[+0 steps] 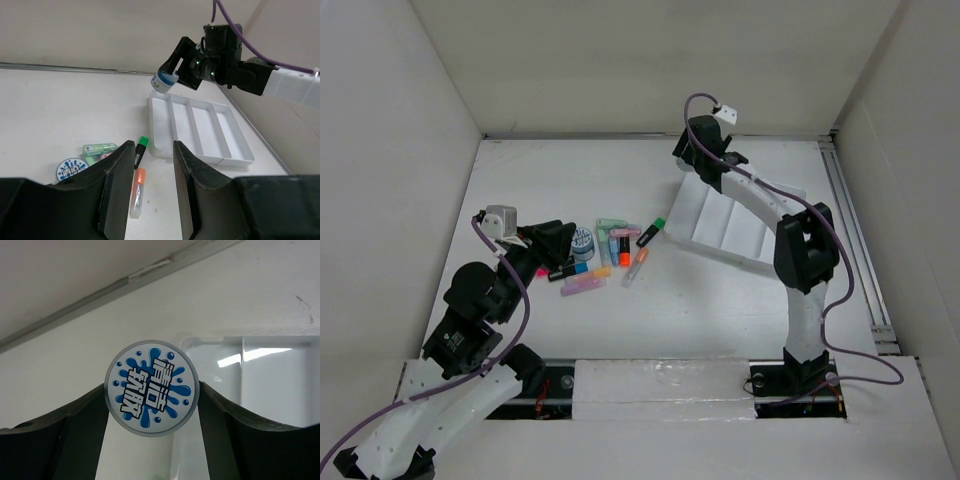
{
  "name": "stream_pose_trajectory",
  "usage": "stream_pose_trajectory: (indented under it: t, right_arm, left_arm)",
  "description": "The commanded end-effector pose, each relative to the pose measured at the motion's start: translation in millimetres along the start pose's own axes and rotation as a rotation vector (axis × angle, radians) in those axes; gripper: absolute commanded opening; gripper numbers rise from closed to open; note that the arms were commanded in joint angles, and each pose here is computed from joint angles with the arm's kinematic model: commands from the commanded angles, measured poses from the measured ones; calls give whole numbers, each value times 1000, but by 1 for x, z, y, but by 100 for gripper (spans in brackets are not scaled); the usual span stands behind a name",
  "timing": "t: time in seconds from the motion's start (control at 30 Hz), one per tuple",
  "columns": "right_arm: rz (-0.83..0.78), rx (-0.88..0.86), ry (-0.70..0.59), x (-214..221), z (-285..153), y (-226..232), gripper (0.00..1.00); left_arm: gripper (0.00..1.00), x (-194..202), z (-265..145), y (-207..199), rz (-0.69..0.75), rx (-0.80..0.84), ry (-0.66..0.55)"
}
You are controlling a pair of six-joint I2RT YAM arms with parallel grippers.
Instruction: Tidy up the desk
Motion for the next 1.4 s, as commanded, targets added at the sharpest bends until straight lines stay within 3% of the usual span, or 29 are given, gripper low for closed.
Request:
stream_pose_trajectory:
  t: [0.0,0.53,0.73,0.83,0.87,0.93,1.0,1.2,1.23,1.33,1.37]
  right_arm:
    - [57,-48,-57,-21,-5,0,44]
    - [61,38,20,18,23,-36,43]
    - [54,60,51,28,34,-41,47]
    - [49,64,61,31,38,-40,57]
    - [46,66,62,31,39,-40,69]
    - [48,58,60,28,37,-39,71]
    - [53,53,51,24,35,-38,83]
    - [52,-5,-7,7,4,-21,90]
    - [47,-14,-13,6,-2,-17,89]
    - [13,-134,-22,12,-44,14,39]
    - [11,-202,-46,4,-67,24,15]
  left_arm:
    - [32,-5,2,-3,2,27,-38]
    - [33,-5,2,-3,2,28,-37]
    - [33,-5,2,-3,3,29,-35]
    - [33,-4,3,-3,3,29,-33]
    - [33,-4,2,-3,4,30,-34]
    - [33,-4,3,-3,5,29,-33]
    - [33,-4,3,-3,5,29,-32]
    - [33,-5,2,-3,4,30,-36]
    - [33,-5,1,-3,2,28,-37]
    - [33,-7,0,-1,-14,0,-55]
    - [30,-8,-1,0,-21,-17,-65]
Point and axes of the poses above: each gripper's point midway between its finger pads, its own z axis out along the fingers, its own y axis along the line the jaws close on, x = y × z, the point moved 9 cm from there along -z, back along the fingers, and after that the axes turned 10 degrees about -z, right-handed, at the moved point
